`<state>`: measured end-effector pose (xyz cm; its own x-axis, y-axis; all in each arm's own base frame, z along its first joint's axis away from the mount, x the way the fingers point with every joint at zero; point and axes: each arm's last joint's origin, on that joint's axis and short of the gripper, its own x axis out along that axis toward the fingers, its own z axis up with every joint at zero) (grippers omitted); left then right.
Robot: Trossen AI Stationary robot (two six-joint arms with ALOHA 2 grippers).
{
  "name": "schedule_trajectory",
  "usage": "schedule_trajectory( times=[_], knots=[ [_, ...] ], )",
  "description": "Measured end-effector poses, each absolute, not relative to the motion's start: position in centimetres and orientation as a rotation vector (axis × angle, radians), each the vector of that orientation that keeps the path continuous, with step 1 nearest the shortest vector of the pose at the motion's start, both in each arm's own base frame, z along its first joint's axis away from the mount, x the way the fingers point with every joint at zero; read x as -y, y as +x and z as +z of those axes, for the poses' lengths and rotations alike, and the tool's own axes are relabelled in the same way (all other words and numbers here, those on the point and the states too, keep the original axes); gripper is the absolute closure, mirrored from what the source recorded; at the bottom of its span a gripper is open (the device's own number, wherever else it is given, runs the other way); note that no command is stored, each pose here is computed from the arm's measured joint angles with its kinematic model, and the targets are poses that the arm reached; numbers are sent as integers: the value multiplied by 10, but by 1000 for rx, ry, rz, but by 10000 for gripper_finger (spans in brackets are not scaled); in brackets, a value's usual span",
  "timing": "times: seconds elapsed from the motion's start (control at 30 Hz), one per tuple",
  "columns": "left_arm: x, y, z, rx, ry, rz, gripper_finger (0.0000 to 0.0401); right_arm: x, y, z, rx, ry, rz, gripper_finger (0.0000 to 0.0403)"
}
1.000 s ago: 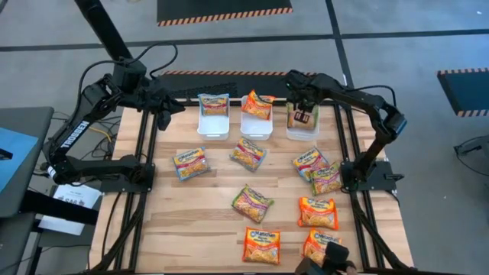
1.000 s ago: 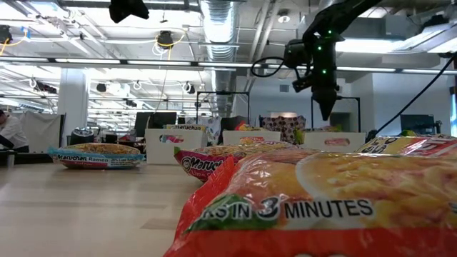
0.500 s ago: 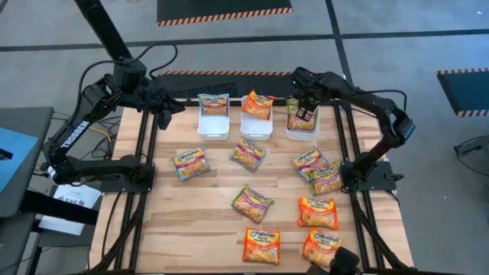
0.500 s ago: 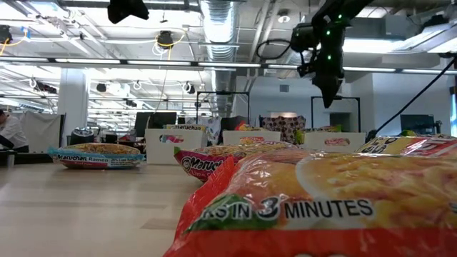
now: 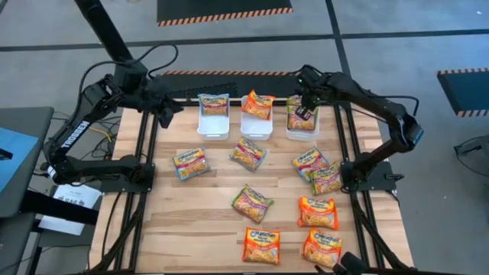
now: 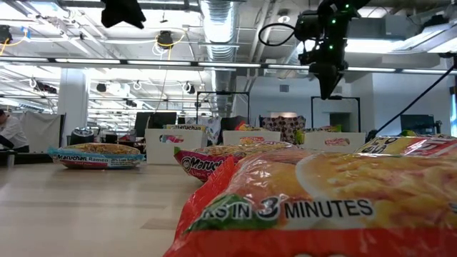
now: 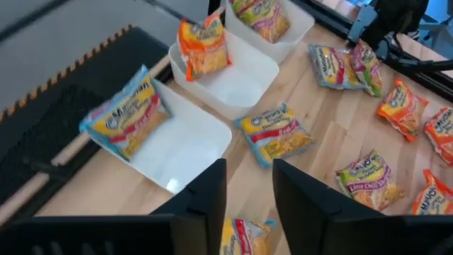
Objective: Sort Maruchan noodles
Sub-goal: Put the blue noodle pack into the left white bin
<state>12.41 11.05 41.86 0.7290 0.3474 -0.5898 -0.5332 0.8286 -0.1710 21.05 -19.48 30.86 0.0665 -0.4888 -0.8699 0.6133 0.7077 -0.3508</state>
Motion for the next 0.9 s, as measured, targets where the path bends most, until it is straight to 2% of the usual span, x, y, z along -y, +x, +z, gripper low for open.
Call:
schedule_trajectory(
  times=[0.3,0.57,0.9],
  knots=[
    [-118,128,389,-667,-436,610,233,196,212,308,-1240,121,-835,273],
    [-121,134,353,-740,-530,541,227,197,213,309,-1203,155,-848,273],
    [-129,139,279,-779,-724,494,227,196,214,309,-1196,170,-859,273]
  ],
)
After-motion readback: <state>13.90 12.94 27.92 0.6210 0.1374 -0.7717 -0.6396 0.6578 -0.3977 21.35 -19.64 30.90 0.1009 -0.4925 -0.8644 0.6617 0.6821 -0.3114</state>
